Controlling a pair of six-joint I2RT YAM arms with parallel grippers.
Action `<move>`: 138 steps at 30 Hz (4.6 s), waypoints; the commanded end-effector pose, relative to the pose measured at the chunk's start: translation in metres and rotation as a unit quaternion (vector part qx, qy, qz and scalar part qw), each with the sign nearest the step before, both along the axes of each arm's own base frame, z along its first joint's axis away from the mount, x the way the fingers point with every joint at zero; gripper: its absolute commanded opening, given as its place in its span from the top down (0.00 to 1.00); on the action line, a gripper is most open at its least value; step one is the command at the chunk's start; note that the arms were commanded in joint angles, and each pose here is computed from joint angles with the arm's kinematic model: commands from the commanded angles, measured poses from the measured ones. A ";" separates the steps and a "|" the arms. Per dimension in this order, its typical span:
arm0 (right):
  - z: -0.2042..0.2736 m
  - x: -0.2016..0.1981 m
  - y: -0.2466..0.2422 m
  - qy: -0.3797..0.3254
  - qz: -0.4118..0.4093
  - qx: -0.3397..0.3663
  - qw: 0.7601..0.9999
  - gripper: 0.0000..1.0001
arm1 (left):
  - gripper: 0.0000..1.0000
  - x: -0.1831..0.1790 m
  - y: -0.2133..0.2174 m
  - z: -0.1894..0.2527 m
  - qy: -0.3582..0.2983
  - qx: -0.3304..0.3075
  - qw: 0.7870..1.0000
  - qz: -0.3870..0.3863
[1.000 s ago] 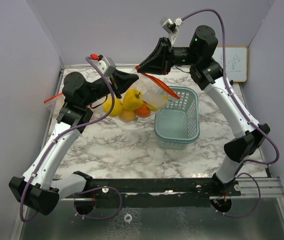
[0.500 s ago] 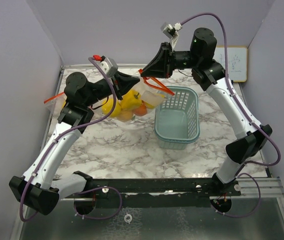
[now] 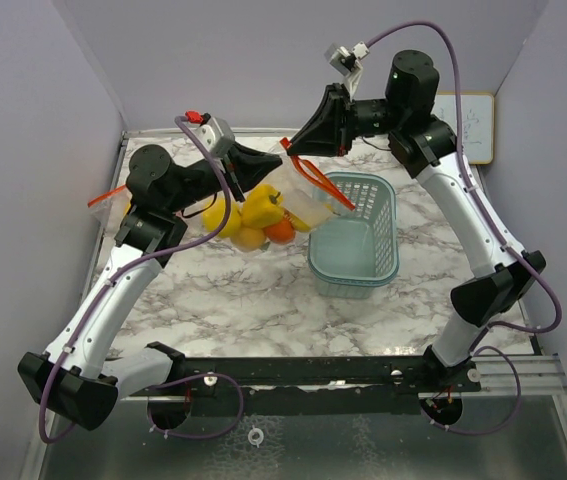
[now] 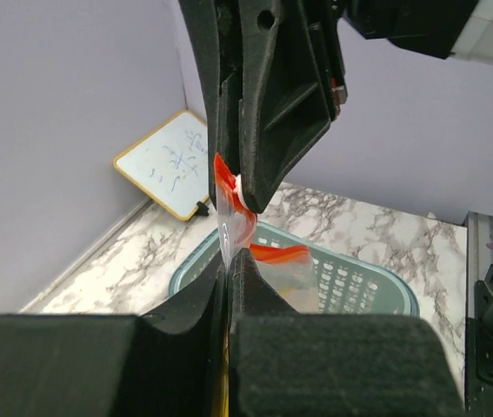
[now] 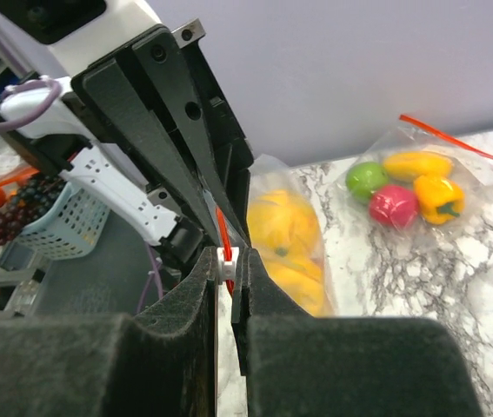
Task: Place the food in the zip-top bag and seal the zipper
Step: Zip the zipper food storage bag, then place the zipper food storage bag at the center of the board, then reset both arms
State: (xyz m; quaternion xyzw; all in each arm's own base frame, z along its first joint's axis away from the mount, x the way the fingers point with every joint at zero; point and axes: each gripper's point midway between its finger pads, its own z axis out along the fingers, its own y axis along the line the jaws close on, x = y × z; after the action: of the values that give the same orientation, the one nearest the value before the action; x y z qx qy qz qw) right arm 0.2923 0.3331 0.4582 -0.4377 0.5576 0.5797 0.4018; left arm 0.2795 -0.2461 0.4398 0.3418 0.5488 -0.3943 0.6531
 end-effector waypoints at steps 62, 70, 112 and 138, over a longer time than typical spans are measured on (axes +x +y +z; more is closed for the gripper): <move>-0.051 0.008 -0.027 0.009 0.012 -0.040 0.999 0.98 | 1.00 0.021 0.037 0.112 -0.109 -0.065 0.982 0.137; -0.079 0.015 -0.043 0.020 -0.013 -0.057 0.998 0.98 | 1.00 0.013 0.058 0.133 -0.142 -0.061 0.972 0.178; -0.141 0.120 -0.139 0.088 -0.441 -0.209 0.868 0.01 | 0.18 0.103 0.100 -0.099 0.222 0.047 0.904 0.362; -0.139 0.115 -0.138 0.100 -0.441 -0.202 0.869 0.01 | 0.01 0.097 0.171 -0.172 0.352 0.070 0.750 0.556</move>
State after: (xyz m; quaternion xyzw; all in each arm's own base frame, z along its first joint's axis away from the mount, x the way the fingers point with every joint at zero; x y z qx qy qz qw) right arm 0.4083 0.2005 0.3054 -0.1686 0.8392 0.2610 0.4463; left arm 0.3737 -0.0857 0.2671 -0.1244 0.8573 -0.0442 0.4976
